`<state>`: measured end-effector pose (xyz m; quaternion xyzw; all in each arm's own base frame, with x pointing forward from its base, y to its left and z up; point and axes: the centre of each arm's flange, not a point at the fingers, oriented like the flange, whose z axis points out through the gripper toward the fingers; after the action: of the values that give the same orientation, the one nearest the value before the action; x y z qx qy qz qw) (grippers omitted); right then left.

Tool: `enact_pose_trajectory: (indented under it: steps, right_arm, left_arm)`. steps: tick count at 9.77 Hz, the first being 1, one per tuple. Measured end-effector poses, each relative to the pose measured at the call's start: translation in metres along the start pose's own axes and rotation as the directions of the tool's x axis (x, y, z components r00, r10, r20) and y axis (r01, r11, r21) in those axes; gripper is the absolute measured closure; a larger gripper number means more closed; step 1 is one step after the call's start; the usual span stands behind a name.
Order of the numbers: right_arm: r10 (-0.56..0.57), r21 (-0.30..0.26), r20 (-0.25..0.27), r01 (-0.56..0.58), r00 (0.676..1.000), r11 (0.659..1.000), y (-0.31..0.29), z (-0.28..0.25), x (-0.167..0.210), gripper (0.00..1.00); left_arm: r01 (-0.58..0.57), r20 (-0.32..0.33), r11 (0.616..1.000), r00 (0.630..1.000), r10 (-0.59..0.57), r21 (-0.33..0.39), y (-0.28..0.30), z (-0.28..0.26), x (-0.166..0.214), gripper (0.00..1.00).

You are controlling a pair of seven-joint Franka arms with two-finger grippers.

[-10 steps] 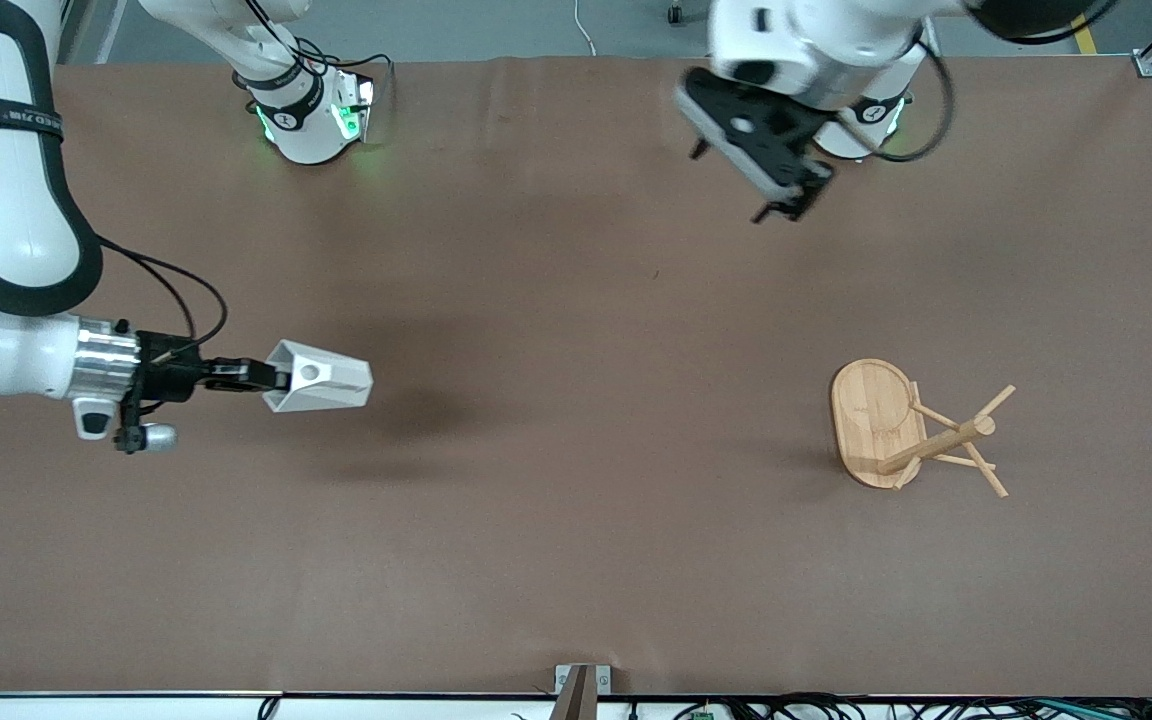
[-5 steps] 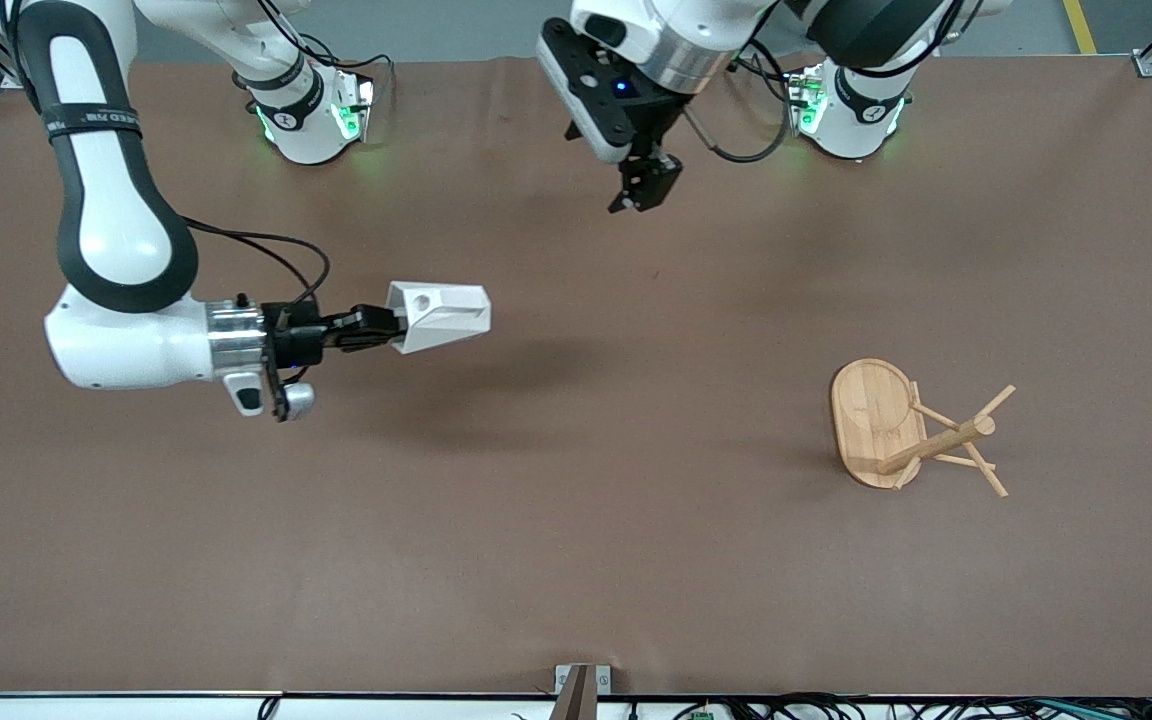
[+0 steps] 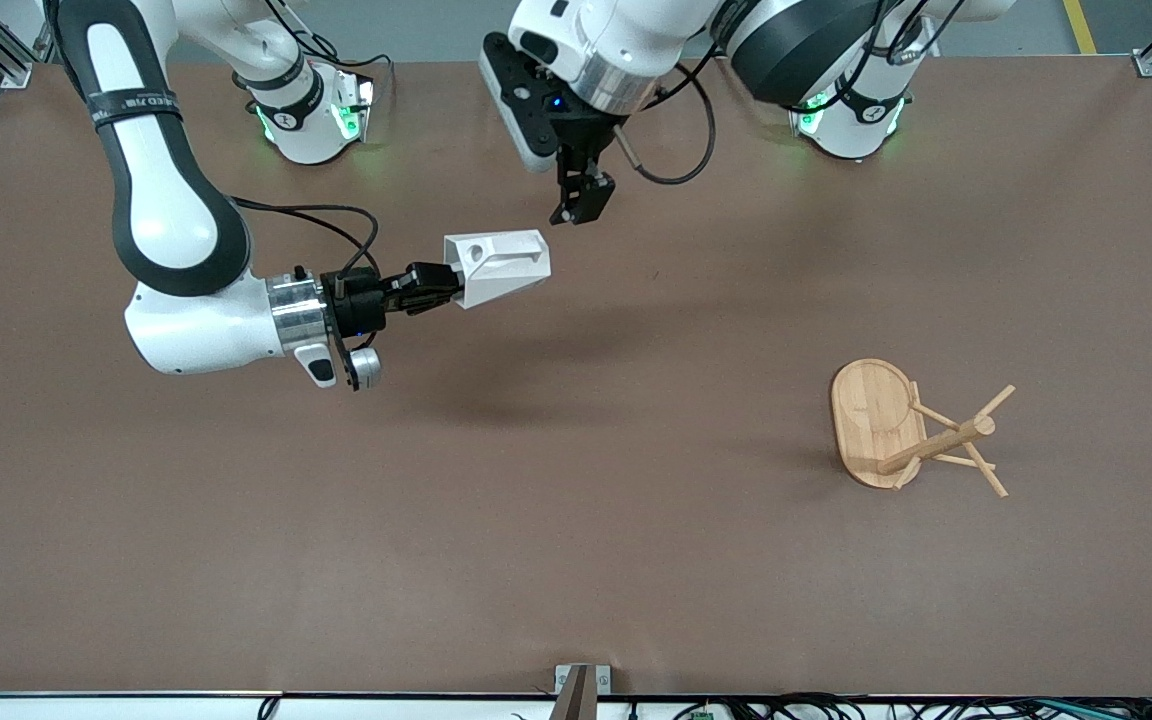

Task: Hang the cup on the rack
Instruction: 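Carry the cup toward the left gripper while the left gripper approaches, then grasp the cup with the left gripper while the right gripper holds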

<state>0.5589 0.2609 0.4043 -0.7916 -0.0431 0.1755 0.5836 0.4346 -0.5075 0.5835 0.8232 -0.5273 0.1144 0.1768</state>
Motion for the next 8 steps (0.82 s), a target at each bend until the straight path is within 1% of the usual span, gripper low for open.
enact_pose_trajectory:
  steps: [3, 7, 8]
  right_arm:
    - [0.004, 0.002, 0.006, -0.004, 1.0, 1.0, 0.002, 0.002, -0.002, 0.96]
    - [-0.013, 0.003, 0.02, 0.013, 1.0, 1.0, -0.008, 0.009, -0.009, 0.96]
    - [-0.021, 0.002, 0.02, 0.021, 1.0, 1.0, -0.012, 0.01, -0.012, 0.96]
  left_arm:
    - [0.002, -0.003, 1.0, 1.0, -0.002, 0.003, -0.022, 0.012, 0.006, 0.0]
    - [-0.008, 0.003, 1.0, 1.0, 0.008, -0.004, -0.025, 0.036, 0.008, 0.0]
    - [-0.006, 0.006, 1.0, 1.0, 0.006, -0.007, -0.027, 0.039, 0.008, 0.03]
